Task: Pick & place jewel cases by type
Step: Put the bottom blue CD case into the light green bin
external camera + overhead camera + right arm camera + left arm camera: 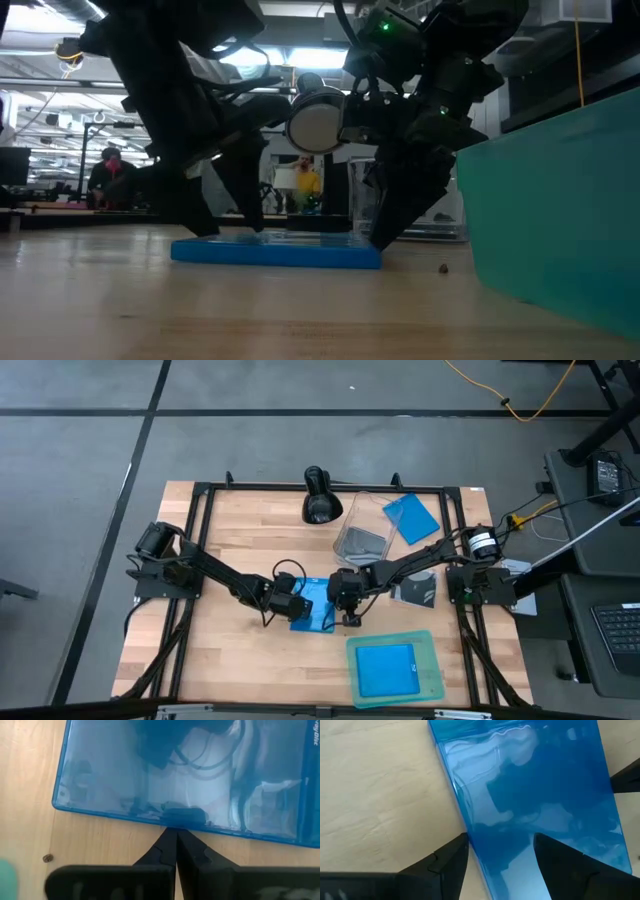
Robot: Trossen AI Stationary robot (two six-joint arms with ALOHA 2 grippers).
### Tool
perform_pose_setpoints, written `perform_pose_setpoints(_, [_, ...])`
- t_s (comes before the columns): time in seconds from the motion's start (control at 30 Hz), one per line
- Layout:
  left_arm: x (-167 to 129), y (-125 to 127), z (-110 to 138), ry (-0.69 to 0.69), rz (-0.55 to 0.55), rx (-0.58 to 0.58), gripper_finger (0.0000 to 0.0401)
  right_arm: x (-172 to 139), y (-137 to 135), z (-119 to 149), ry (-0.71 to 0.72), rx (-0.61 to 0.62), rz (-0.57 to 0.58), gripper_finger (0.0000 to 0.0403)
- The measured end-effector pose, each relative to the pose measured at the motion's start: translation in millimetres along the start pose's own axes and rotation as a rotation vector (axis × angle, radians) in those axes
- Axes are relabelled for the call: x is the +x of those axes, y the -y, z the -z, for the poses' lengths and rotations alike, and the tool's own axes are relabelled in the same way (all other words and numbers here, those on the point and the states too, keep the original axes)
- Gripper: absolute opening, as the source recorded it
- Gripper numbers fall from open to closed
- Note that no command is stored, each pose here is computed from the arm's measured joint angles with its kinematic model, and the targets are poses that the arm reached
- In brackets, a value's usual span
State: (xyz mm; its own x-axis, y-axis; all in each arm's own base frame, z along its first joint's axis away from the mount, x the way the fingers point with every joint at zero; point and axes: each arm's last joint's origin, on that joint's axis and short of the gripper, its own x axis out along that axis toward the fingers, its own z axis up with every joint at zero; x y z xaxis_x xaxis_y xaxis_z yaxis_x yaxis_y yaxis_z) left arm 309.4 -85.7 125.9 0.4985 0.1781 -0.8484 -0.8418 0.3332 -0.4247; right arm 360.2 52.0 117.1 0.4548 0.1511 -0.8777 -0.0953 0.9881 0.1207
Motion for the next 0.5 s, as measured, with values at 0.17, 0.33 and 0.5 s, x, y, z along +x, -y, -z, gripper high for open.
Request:
perform_pose_setpoints(0.17, [-10,3,0,0.029,0.038,-0.007,0.0215,0,5,-1,0.003,-0.007,-0.012,0.0006])
perform_pose_setpoints(0.33, [-26,7,-3,0.057,0.088,-0.002,0.0215,-1,7,-1,0.002,-0.008,-0.016,0.0006])
perform_pose_setpoints(0.5, [-45,12,-3,0.094,0.138,0.002,0.0215,-1,7,-1,0.003,-0.026,-0.016,0.0006])
